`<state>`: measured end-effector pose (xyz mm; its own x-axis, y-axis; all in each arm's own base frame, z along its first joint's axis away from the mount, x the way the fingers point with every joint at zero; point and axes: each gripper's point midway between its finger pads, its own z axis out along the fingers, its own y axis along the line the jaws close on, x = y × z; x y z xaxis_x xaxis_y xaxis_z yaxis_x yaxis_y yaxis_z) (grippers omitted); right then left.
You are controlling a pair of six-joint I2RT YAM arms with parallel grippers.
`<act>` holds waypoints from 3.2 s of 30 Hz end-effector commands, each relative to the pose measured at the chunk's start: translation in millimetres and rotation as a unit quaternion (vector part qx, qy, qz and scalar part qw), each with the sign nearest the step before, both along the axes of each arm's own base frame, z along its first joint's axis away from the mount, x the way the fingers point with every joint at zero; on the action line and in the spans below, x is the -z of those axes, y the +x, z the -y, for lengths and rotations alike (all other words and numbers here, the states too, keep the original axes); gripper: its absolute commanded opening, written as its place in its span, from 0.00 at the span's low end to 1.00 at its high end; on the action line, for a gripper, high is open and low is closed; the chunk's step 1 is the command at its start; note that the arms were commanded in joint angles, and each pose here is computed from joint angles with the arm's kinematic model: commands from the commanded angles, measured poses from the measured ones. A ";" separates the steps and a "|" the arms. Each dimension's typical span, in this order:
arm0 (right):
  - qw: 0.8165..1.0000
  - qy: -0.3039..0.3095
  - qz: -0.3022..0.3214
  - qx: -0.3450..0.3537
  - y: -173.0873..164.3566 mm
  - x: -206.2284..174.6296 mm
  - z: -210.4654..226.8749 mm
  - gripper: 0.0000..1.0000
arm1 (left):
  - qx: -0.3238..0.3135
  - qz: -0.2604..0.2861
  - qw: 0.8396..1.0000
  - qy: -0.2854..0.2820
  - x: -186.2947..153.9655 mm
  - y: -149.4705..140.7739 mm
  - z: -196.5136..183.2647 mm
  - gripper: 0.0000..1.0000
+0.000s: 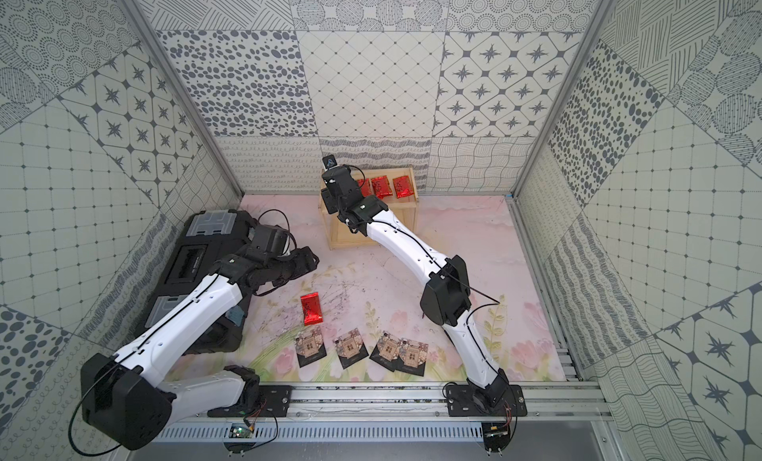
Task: Place the tea bags on the shelf by color
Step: Place the tea bag on the shelf, then pick up the tea bag from the center of the board.
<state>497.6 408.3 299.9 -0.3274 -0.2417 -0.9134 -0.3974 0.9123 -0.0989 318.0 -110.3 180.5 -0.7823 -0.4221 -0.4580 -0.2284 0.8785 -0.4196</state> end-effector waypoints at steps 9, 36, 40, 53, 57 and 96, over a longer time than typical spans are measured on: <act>1.000 0.005 0.023 0.018 26.8 -5.1 4.5 0.54 | 0.004 -0.003 1.000 -0.001 3.7 1.9 -2.2 0.83; 0.999 0.019 0.008 0.037 45.5 16.4 9.2 0.60 | 0.001 -0.005 1.000 -0.003 4.7 1.9 -5.3 0.83; 0.999 0.026 0.012 0.033 43.0 7.6 8.7 0.62 | 0.002 -0.004 1.000 -0.003 4.0 2.1 -5.1 0.83; 0.998 0.058 0.023 -0.016 -3.3 -60.8 5.6 0.74 | -0.025 -0.023 0.999 0.017 18.0 -8.3 -17.3 0.81; 0.998 0.044 0.009 -0.033 -32.8 -60.5 20.2 0.75 | -0.032 -0.057 0.997 0.033 34.4 -20.5 -16.6 0.80; 0.987 0.021 -0.157 -0.004 -134.4 151.5 138.3 0.76 | 0.031 -0.251 0.955 0.154 142.6 -61.3 12.5 0.83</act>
<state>356.0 262.2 142.8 -0.6059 -0.2428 -0.7576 -0.4141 0.9093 0.0398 255.0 -117.8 46.4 -0.9463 -0.2983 -0.1243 -0.3030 0.9528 0.0204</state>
